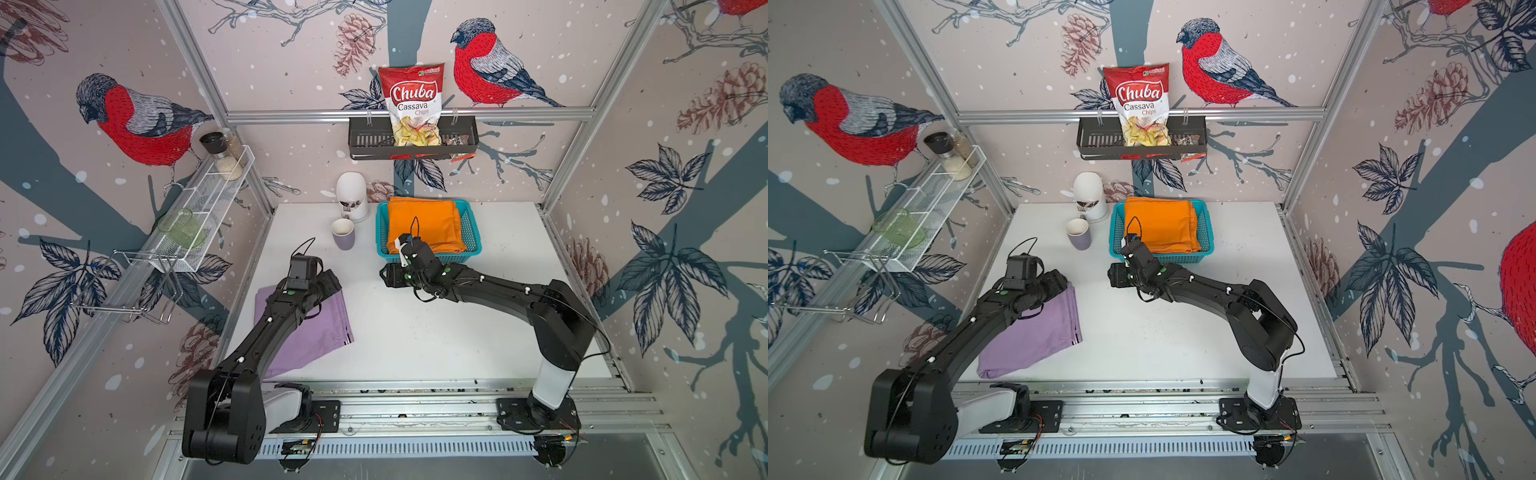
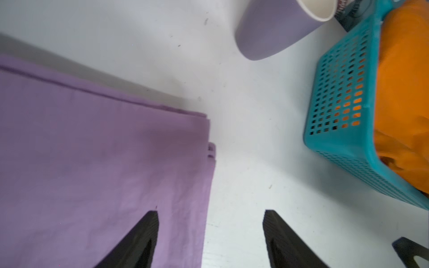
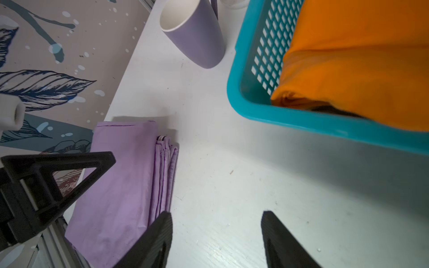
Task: Put the folded long pants in the basket
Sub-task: Move the long pant to the center of the board.
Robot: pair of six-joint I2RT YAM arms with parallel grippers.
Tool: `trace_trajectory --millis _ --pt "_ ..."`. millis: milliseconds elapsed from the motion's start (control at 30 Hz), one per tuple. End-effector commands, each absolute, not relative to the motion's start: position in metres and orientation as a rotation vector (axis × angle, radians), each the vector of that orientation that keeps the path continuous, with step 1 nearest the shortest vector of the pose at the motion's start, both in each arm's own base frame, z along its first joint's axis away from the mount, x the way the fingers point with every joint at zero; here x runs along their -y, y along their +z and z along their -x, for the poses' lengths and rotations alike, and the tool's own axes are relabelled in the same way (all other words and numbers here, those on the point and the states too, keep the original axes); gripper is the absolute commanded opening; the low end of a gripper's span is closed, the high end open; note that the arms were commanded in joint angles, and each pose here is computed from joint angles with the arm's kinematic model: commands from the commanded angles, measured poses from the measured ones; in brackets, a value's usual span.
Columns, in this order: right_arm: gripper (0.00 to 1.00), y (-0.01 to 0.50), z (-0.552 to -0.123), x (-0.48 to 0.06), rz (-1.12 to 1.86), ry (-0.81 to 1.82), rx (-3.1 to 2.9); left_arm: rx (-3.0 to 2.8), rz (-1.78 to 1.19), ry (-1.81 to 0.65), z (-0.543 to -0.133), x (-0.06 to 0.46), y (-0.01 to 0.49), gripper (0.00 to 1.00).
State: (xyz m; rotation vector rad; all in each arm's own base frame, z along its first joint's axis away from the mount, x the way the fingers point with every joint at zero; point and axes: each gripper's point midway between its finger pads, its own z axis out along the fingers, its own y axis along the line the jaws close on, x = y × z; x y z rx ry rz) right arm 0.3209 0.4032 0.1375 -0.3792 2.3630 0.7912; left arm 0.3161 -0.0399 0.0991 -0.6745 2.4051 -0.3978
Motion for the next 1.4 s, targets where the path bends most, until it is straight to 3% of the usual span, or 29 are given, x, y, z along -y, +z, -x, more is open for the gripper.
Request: trace_trajectory --millis 0,33,100,133,167,367,533,1033,1067,1167,1367 --pt "0.66 0.141 -0.326 -0.403 0.331 0.826 -2.352 -2.363 0.750 -0.407 -0.316 0.033 0.089 0.64" --pt "0.66 0.139 -0.326 -0.399 0.324 0.818 -2.361 -2.394 0.759 -0.412 -0.313 0.035 0.080 0.54" --pt "0.66 0.137 -0.329 -0.387 0.298 0.793 -2.378 -2.467 0.762 -0.440 -0.307 0.041 0.064 0.15" --pt "0.67 0.136 -0.330 -0.380 0.285 0.780 -2.383 -2.495 0.768 -0.451 -0.304 0.044 0.056 0.04" --pt "0.66 0.136 -0.332 -0.373 0.267 0.768 -2.385 -2.523 0.777 -0.459 -0.301 0.046 0.049 0.00" --pt "0.67 0.132 -0.336 -0.318 0.123 0.732 -2.410 -2.641 0.740 -0.547 -0.290 0.070 0.024 0.00" --pt "0.66 0.121 -0.330 -0.286 0.038 0.743 -2.443 -2.697 0.602 -0.631 -0.295 0.125 0.022 0.00" --pt "0.67 0.085 -0.296 -0.279 -0.047 0.874 -2.531 -2.710 0.406 -0.944 -0.337 0.296 0.047 0.00" --pt "0.68 0.082 -0.294 -0.280 -0.042 0.883 -2.536 -2.696 0.402 -0.955 -0.339 0.301 0.053 0.00" --pt "0.83 0.077 -0.293 -0.284 -0.027 0.902 -2.544 -2.648 0.394 -0.952 -0.344 0.299 0.072 0.00" --pt "0.86 0.063 -0.296 -0.298 0.007 0.966 -2.575 -2.630 0.328 -0.853 -0.341 0.270 0.096 0.02"
